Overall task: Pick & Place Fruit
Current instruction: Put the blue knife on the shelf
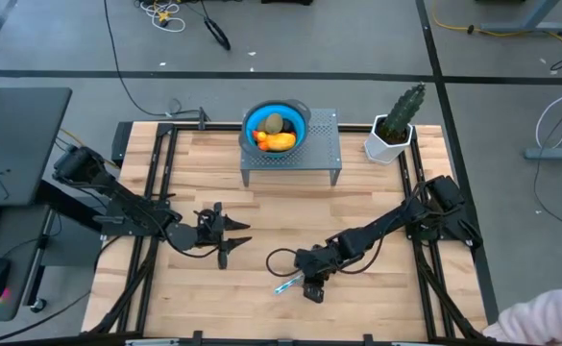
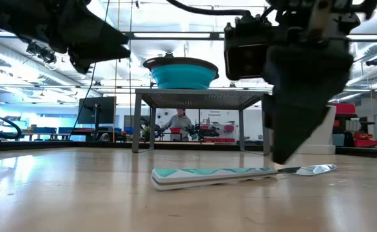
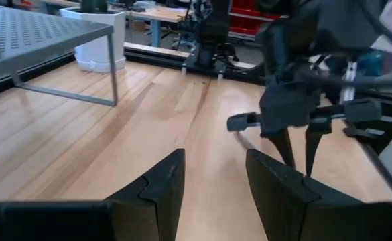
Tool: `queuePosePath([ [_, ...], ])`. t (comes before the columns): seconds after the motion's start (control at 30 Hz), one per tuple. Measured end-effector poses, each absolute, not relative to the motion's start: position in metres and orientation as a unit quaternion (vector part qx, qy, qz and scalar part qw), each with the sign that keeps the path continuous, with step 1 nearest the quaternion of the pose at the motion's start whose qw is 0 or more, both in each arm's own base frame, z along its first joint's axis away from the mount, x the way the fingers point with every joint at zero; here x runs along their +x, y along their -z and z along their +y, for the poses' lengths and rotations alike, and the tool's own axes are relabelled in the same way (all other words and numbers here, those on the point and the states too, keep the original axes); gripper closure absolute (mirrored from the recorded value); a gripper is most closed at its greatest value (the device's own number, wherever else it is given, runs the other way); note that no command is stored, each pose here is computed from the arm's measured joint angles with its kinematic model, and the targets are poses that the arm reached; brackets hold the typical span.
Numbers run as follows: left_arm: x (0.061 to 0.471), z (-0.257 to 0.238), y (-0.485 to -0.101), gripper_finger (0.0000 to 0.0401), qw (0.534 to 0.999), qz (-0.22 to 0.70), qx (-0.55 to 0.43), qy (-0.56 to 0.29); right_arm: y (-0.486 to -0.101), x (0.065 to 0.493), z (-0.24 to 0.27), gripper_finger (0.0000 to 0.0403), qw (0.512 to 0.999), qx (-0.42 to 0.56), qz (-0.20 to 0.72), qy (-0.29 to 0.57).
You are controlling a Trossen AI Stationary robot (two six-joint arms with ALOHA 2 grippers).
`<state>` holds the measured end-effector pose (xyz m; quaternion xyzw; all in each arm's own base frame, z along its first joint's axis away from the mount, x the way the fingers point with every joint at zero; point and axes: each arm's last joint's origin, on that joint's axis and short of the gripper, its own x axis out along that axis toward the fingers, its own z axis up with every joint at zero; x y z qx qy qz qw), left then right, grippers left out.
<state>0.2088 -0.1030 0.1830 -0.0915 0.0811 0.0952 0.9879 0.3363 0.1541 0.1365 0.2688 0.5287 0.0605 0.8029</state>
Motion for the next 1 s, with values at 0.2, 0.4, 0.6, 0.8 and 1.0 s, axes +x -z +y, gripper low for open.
queuePosePath([
  [0.2, 0.218, -0.101, -0.191, 0.0232, 0.990, 0.089, -0.088, -0.072, -0.137, 0.336, 0.154, 0.0313, 0.801, 0.256, 0.533, -0.093],
  [0.4, 0.218, -0.100, -0.190, 0.0232, 0.989, 0.097, -0.083, -0.070, -0.135, 0.338, 0.142, 0.0313, 0.780, 0.313, 0.541, -0.017],
  [0.6, 0.218, -0.098, -0.188, 0.0232, 0.989, 0.106, -0.077, -0.074, -0.130, 0.333, 0.132, 0.0313, 0.747, 0.335, 0.573, 0.045],
  [0.8, 0.218, -0.098, -0.188, 0.0232, 0.989, 0.106, -0.068, -0.073, -0.130, 0.328, 0.132, 0.0313, 0.710, 0.347, 0.613, 0.015],
  [1.0, 0.218, -0.098, -0.188, 0.0232, 0.991, 0.108, -0.042, -0.070, -0.140, 0.325, 0.124, 0.0313, 0.702, 0.341, 0.625, -0.022],
])
